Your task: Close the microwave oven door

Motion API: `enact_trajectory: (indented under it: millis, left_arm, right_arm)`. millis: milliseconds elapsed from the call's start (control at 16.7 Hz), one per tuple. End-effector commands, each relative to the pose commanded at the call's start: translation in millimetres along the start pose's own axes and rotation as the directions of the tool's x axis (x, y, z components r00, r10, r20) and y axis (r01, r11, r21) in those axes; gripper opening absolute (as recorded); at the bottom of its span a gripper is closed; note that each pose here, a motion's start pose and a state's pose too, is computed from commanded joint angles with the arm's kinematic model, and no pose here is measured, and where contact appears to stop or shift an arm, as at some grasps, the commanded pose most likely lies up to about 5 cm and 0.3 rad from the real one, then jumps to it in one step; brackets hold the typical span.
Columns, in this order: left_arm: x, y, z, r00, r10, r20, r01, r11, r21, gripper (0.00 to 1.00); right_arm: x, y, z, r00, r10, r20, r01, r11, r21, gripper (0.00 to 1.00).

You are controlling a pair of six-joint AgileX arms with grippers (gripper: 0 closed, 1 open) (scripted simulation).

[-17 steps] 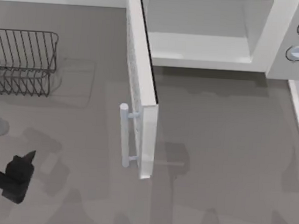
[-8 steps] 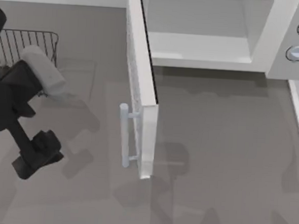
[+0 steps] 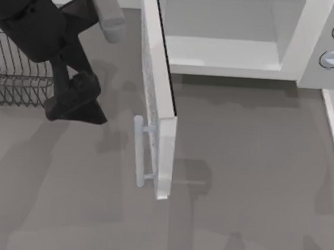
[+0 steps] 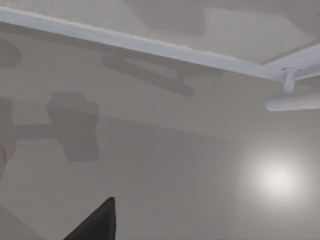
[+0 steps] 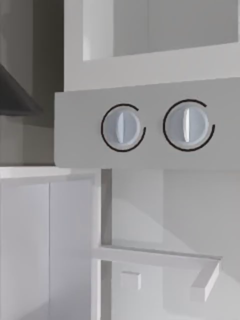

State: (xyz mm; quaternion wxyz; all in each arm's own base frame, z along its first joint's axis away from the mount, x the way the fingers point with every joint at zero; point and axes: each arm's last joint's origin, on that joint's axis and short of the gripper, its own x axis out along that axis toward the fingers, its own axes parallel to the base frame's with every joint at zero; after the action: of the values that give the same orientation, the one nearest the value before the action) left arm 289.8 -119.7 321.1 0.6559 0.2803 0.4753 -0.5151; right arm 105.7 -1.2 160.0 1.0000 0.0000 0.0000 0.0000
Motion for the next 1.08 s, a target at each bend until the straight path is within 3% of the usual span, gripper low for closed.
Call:
enact_trajectory:
  millis: [480,900,1080]
  left_arm:
    - [-40,12,46,0.993,0.023,0.113,-0.044,0.981,0.187,1.0]
    - [-43,12,46,0.992,0.031,0.121,-0.053,0.981,0.189,1.0]
    - [-26,13,49,0.993,0.026,0.119,-0.048,0.98,0.193,1.0]
  right_arm:
    - [0,0,0,1.0,0.0,0.0,0.0,1.0,0.0,1.0]
    - [0,0,0,1.0,0.0,0.0,0.0,1.0,0.0,1.0]
    - [0,0,0,1.0,0.0,0.0,0.0,1.0,0.0,1.0]
